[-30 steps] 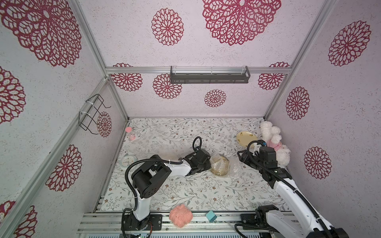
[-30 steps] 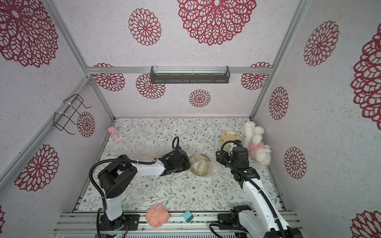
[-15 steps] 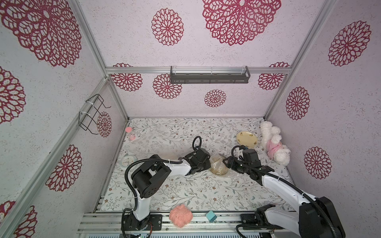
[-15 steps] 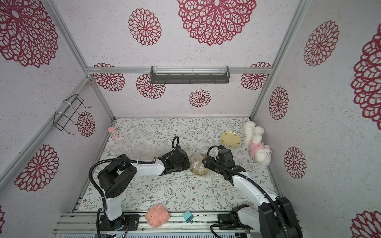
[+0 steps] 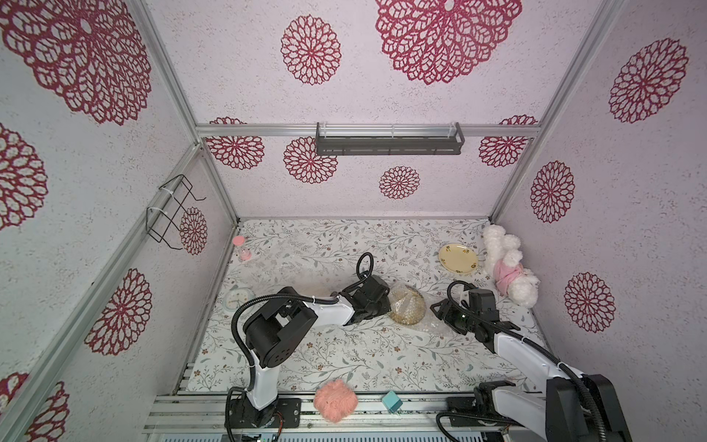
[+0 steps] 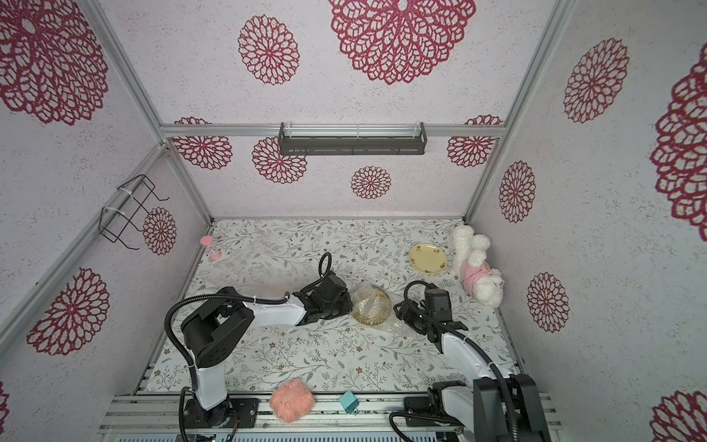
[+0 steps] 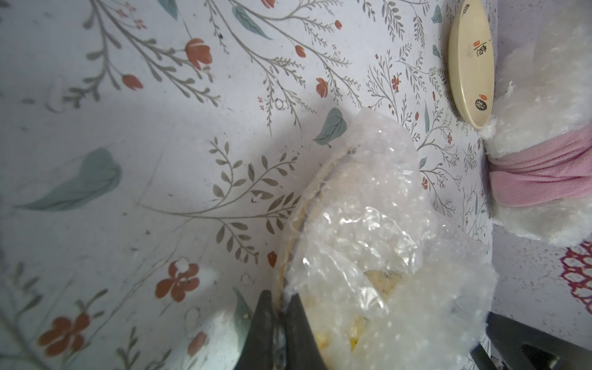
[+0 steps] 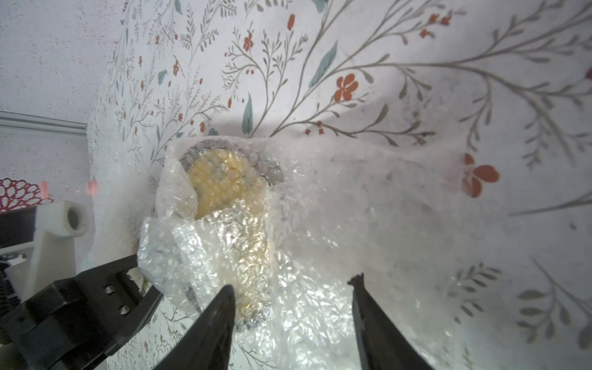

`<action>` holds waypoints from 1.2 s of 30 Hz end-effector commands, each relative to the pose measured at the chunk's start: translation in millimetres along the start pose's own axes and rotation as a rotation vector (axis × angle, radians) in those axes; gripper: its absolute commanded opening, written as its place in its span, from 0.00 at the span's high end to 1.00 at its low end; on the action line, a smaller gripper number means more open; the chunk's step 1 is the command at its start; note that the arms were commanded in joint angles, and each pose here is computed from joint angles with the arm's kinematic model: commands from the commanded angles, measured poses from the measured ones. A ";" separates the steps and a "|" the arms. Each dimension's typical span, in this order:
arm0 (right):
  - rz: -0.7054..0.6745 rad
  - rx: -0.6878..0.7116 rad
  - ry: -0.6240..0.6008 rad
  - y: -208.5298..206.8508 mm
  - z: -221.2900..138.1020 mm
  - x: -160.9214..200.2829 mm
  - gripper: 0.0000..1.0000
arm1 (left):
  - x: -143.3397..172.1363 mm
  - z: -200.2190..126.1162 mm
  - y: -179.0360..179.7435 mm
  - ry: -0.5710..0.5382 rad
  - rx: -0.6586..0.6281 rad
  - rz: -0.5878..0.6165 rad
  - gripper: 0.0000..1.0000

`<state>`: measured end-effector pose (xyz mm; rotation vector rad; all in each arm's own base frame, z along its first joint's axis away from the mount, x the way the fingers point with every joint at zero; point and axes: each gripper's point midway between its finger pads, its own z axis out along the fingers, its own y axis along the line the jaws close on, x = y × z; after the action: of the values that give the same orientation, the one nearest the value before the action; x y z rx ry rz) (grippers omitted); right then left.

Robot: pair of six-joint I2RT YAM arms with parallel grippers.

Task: Unpack dinner plates from bubble wrap
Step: Unwrap the bubble wrap at the center of the board.

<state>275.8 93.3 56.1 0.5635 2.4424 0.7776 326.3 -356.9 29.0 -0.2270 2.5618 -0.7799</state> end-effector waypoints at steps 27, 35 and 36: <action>-0.137 0.020 -0.080 19.5 -22.6 -37.1 0.41 | -61.3 -61.1 -25.1 -0.059 0.048 0.230 0.27; -0.189 -0.009 -0.108 44.1 -52.2 -55.0 0.41 | -62.6 -87.6 -52.5 0.015 0.253 0.387 0.03; -0.189 -0.021 -0.098 46.0 -53.1 -55.0 0.41 | -60.8 -90.4 -53.3 0.029 0.264 0.411 0.02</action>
<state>303.3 79.0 134.6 0.3833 2.3311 0.6835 347.8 -332.1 127.1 0.2143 2.4345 -0.8611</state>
